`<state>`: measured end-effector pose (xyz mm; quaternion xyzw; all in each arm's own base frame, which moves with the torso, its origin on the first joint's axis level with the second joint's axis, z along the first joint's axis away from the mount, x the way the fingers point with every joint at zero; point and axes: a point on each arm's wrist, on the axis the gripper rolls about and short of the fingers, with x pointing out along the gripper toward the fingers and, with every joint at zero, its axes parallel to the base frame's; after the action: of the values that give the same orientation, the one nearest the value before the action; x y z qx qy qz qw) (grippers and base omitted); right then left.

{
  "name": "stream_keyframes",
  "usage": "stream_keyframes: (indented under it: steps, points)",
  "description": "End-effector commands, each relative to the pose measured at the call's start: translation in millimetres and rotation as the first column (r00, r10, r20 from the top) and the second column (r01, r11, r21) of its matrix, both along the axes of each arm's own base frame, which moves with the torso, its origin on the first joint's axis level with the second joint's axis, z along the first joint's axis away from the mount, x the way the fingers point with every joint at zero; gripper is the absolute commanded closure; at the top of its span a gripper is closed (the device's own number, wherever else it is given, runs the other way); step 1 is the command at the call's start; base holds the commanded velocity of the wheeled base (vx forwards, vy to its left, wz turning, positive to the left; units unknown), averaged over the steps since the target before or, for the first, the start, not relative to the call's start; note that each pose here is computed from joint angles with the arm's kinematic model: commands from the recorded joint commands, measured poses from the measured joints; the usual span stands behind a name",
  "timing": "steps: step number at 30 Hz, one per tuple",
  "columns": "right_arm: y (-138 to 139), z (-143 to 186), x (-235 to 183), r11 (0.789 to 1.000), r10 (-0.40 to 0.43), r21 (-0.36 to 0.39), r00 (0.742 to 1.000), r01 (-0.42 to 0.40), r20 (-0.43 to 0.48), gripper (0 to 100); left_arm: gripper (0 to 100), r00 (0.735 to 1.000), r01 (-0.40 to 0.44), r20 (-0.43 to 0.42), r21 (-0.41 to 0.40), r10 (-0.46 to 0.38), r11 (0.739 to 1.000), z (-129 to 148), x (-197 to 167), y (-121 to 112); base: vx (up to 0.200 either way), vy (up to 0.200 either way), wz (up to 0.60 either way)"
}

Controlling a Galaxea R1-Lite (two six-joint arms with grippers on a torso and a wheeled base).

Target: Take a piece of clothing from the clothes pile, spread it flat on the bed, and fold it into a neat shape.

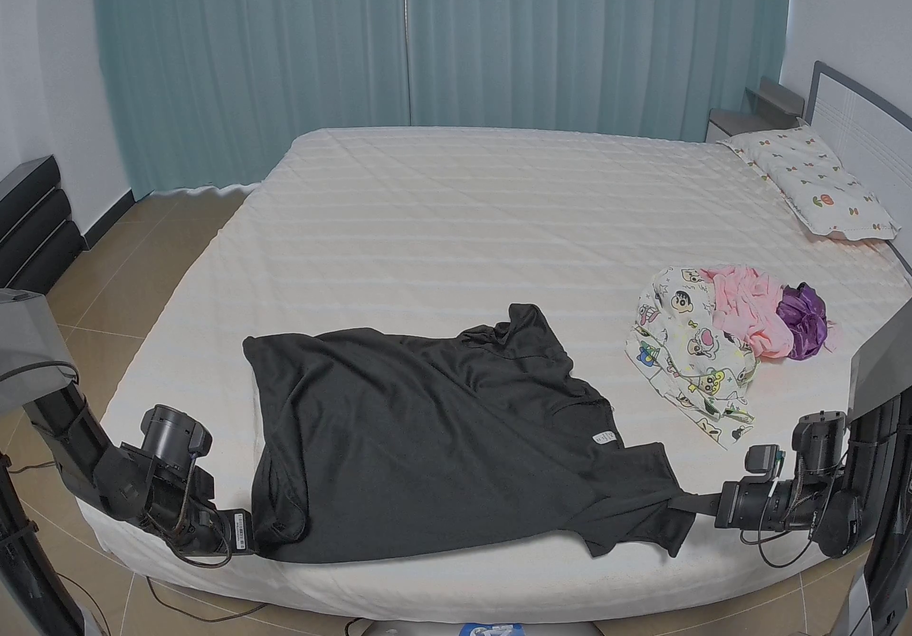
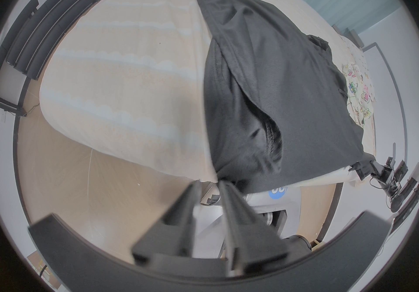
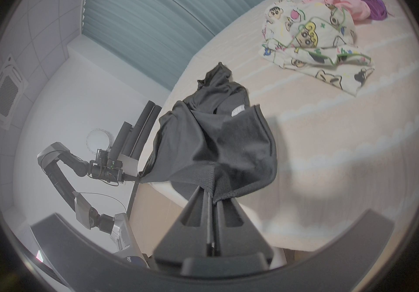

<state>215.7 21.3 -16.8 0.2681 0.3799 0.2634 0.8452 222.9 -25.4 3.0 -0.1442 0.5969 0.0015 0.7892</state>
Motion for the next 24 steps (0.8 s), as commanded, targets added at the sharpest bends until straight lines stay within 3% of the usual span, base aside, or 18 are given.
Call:
stream_keyframes:
  steps: [1,5,10,14,17,24]
  points:
    - [6.2,-23.9,-8.3,0.998,0.045,-0.044,0.994,-0.049,-0.097,0,0,0.999,0.000,-0.040,0.006,0.001,1.000,-7.7,-3.3,0.6,0.000,0.000,0.00]
    - [10.9,-29.4,-9.1,0.989,0.036,-0.139,0.996,-0.047,-0.085,0,0,0.999,-0.017,-0.034,-0.002,0.017,1.000,-6.1,-3.2,3.9,0.000,0.000,0.00]
    - [11.9,-12.0,-5.2,0.992,0.028,-0.127,1.000,-0.028,-0.002,0,0,0.997,-0.067,0.023,-0.032,0.068,0.997,0.4,10.0,13.8,0.000,0.000,0.00]
    - [3.8,7.0,-1.6,0.992,-0.020,-0.121,0.996,0.030,0.086,0,0,0.983,-0.151,0.080,-0.168,0.166,0.974,14.0,39.3,10.6,0.000,0.000,0.00]
    - [-3.5,15.6,1.7,0.990,-0.059,-0.121,0.989,0.076,0.134,0,0,0.973,-0.168,0.120,-0.203,0.195,0.965,19.8,60.1,3.7,0.000,0.000,0.00]
    - [-16.2,15.7,0.0,0.986,-0.109,-0.114,0.986,0.124,0.126,0,0,0.980,-0.127,0.137,-0.112,0.142,0.986,3.9,84.5,-29.6,0.000,0.000,0.00]
